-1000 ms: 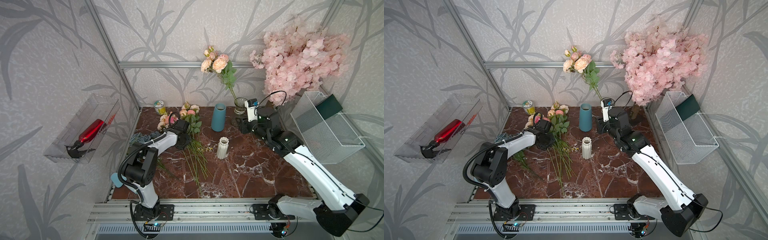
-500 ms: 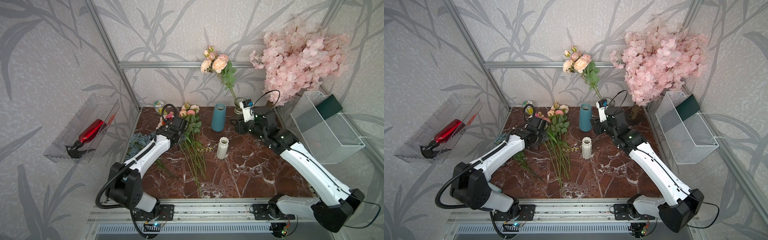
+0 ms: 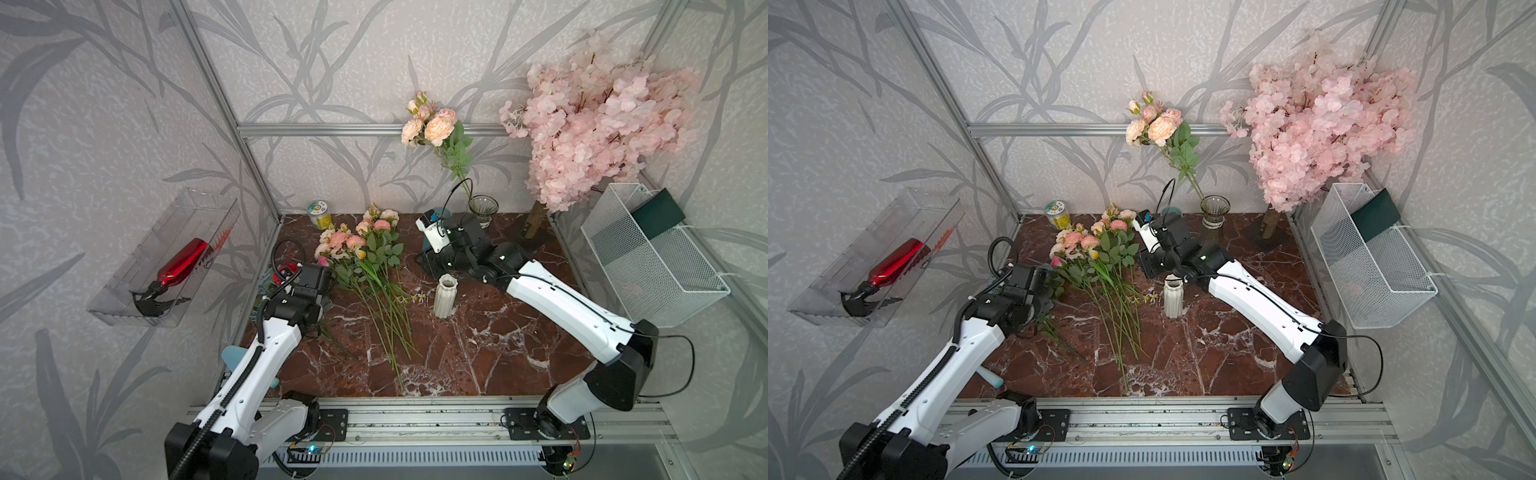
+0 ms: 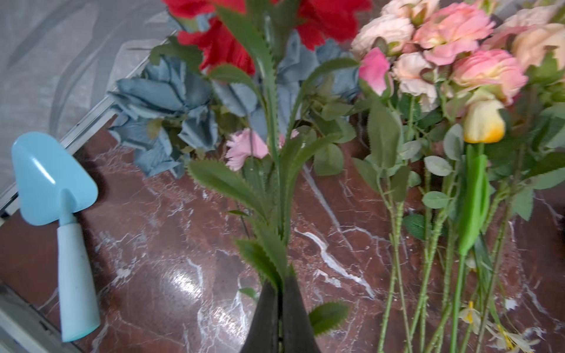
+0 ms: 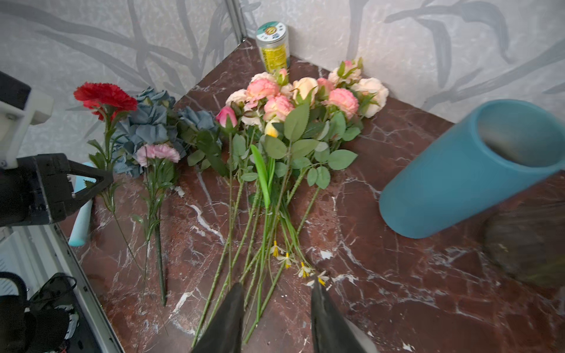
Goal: Place the pink flowers into the vase
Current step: Pick up the flower at the center of the board, then place the flower at the center of the board.
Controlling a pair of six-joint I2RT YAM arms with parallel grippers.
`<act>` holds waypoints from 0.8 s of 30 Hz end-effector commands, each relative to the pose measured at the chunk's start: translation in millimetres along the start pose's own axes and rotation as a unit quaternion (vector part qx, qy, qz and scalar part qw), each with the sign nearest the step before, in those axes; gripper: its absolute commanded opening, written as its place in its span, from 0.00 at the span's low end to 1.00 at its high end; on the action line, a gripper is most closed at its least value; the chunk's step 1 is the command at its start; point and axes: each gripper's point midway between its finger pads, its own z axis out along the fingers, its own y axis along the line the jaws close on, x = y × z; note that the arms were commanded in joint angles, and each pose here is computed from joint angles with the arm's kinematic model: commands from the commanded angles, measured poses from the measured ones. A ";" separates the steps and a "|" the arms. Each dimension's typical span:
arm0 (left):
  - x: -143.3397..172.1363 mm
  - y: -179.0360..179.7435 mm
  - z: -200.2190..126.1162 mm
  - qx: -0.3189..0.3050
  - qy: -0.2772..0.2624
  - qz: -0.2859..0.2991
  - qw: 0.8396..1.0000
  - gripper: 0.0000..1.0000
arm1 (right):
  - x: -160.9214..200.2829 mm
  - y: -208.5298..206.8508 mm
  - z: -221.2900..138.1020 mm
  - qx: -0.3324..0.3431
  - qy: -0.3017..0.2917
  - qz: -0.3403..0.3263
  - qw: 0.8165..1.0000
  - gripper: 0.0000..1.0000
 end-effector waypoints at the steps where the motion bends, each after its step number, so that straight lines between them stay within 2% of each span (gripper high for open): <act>1: 0.5 10.2 -3.6 0.001 0.001 -0.002 1.000 0.00 | -6.8 15.0 2.3 -0.013 0.006 -0.018 1.000 0.37; 5: 10.1 14.5 8.1 -0.009 0.023 -0.003 1.000 0.00 | -1.2 35.9 24.0 -0.032 0.032 -0.034 0.998 0.37; 15: 50.2 13.8 51.3 -0.006 0.094 -0.021 0.995 0.01 | 42.1 70.3 94.2 -0.035 0.118 -0.057 0.991 0.33; 17: 52.1 14.9 56.6 -0.012 0.099 -0.021 0.995 0.10 | 49.7 75.4 105.8 -0.036 0.126 -0.062 0.989 0.33; 20: 50.3 14.2 59.8 -0.015 0.100 -0.021 0.995 0.41 | 64.5 81.0 125.2 -0.035 0.148 -0.070 0.986 0.35; 21: 48.9 14.9 59.5 -0.018 0.099 -0.020 0.995 0.48 | 69.3 83.5 131.2 -0.036 0.155 -0.072 0.985 0.35; 24: 42.5 17.8 54.8 -0.024 0.091 -0.021 0.995 0.60 | 78.9 91.2 146.4 -0.041 0.167 -0.079 0.982 0.35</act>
